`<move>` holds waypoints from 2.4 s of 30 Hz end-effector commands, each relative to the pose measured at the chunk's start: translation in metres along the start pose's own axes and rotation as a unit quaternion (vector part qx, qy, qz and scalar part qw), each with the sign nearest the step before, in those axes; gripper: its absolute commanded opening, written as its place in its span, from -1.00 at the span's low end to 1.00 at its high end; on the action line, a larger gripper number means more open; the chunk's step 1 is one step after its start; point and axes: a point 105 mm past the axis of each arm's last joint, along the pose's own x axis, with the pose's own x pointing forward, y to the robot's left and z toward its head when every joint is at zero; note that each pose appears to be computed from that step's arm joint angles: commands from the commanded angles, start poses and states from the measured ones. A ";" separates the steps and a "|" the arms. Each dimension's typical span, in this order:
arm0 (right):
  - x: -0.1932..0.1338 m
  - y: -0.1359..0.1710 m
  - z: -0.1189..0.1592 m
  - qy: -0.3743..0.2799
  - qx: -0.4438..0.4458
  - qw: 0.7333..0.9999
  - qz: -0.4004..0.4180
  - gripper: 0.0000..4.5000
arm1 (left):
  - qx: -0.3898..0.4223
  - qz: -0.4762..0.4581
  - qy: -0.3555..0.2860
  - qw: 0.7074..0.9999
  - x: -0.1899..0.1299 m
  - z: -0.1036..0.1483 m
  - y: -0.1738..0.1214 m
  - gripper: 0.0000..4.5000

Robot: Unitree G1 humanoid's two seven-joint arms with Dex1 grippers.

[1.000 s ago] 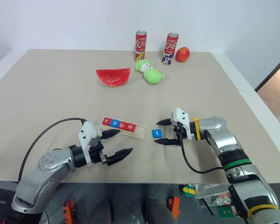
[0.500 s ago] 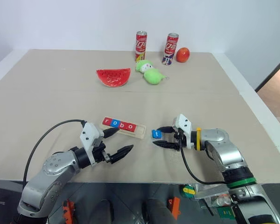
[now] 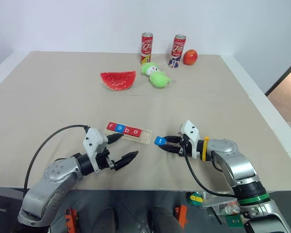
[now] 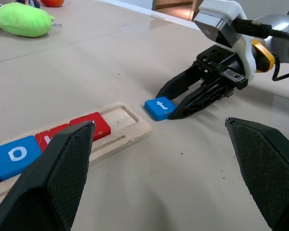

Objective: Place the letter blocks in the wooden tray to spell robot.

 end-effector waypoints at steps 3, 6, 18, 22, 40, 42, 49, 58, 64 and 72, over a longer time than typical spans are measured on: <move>-0.006 -0.021 0.044 -0.037 -0.050 0.998 -0.008 -0.46 | 0.023 0.037 -0.013 0.999 -0.002 0.007 0.010 1.00; 0.005 -0.016 0.054 -0.032 -0.073 0.996 0.027 -0.46 | 0.021 0.056 -0.021 0.998 -0.001 0.008 0.015 1.00; 0.043 -0.005 0.045 -0.003 -0.109 0.990 0.090 -0.46 | 0.011 0.080 -0.027 0.996 0.003 0.008 0.014 1.00; 0.047 -0.009 0.044 -0.001 -0.107 0.990 0.086 -0.46 | 0.010 0.084 -0.026 0.996 0.002 0.007 0.014 1.00; 0.053 -0.005 0.043 0.004 -0.086 0.991 0.105 0.41 | 0.012 0.086 -0.012 0.996 -0.002 0.002 0.013 1.00; 0.052 -0.005 0.044 0.002 -0.085 0.991 0.102 0.75 | 0.012 0.085 -0.012 0.996 -0.002 0.001 0.012 1.00; 0.042 -0.019 0.066 -0.047 -0.057 0.996 0.049 0.97 | 0.017 0.084 -0.008 0.996 -0.001 0.001 0.013 1.00; 0.035 -0.029 0.066 -0.131 0.024 0.985 -0.112 0.30 | 0.023 0.088 -0.013 0.996 -0.004 0.002 0.014 1.00; 0.042 -0.026 0.054 -0.126 0.042 0.977 -0.169 -0.64 | 0.019 0.110 -0.015 0.994 -0.006 0.001 0.019 1.00; -0.034 -0.071 0.053 -0.113 0.028 0.978 -0.170 0.13 | 0.035 0.245 0.012 0.969 -0.079 0.010 0.095 1.00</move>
